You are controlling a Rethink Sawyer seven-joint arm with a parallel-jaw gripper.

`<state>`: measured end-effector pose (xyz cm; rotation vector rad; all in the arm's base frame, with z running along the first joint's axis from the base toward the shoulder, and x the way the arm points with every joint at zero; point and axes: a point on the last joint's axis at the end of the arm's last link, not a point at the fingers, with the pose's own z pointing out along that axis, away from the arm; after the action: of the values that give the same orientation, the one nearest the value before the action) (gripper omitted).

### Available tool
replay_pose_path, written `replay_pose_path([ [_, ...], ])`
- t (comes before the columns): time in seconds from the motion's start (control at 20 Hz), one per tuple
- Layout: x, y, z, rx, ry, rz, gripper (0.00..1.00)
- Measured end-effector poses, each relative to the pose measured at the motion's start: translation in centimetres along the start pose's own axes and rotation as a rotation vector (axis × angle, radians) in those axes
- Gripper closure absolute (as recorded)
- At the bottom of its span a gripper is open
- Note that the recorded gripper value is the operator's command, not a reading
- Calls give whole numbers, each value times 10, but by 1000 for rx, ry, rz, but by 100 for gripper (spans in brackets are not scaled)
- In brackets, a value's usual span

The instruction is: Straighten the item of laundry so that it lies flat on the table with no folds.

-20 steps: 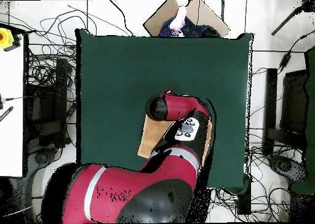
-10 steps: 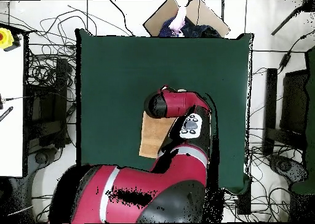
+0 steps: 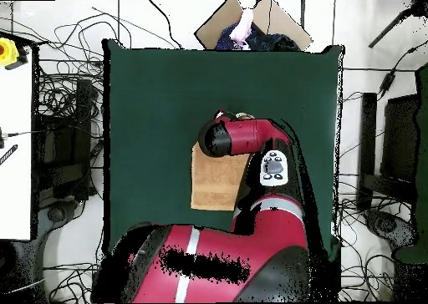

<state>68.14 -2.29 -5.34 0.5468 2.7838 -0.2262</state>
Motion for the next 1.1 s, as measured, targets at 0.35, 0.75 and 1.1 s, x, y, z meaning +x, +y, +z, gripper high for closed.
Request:
replay_pose_path([
  [0.35, -1, 2, 2, -22, -8, -40, 100],
  [0.75, -4, 1, -2, -16, -31, -86, 100],
  [1.1, -10, 7, -4, -16, -55, -115, 0],
])
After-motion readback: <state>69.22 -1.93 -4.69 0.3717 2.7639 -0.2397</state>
